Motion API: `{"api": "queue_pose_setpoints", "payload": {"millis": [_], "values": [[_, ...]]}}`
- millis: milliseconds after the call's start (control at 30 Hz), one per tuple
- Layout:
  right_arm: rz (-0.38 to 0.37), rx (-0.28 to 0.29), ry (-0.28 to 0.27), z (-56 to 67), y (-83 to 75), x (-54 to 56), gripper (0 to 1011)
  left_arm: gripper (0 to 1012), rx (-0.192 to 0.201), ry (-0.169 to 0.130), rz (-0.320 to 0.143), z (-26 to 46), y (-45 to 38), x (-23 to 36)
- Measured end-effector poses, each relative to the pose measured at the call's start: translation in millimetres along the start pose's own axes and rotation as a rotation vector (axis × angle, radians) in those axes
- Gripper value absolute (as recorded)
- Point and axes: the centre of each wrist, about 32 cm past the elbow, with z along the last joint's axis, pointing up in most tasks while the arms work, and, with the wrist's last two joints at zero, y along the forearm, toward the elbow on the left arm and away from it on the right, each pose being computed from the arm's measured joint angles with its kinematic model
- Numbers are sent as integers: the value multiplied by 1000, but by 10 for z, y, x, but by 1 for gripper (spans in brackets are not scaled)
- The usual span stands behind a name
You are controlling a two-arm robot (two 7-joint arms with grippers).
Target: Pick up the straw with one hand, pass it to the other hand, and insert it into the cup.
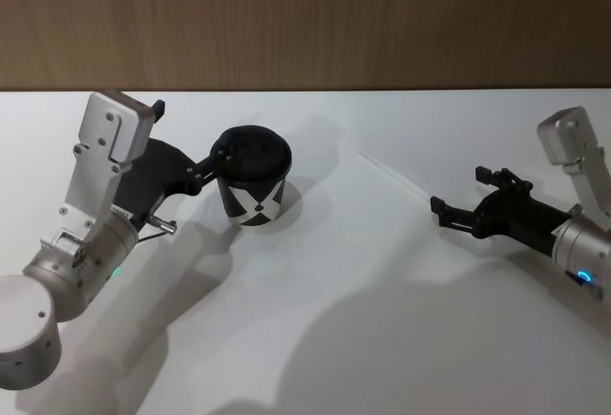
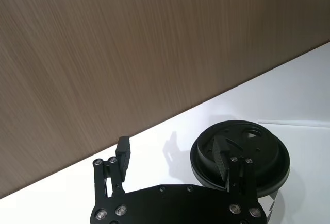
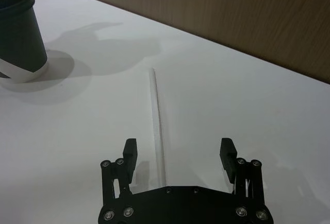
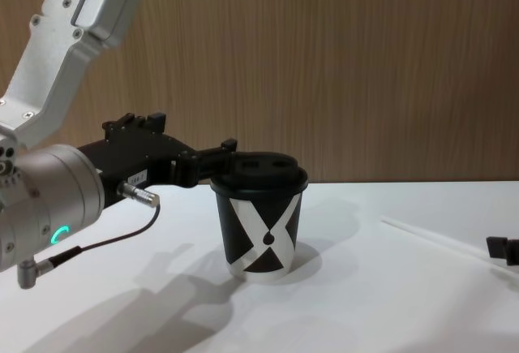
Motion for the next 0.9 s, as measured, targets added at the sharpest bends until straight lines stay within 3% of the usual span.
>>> {"api": "queue_pose_setpoints", "payload": {"millis": [700, 900], "values": [[27, -47, 22, -13, 17, 25, 999, 1003, 0, 0, 0, 0, 0, 0], [35, -55, 27, -14, 21, 28, 904, 1003, 0, 0, 0, 0, 0, 0]]}}
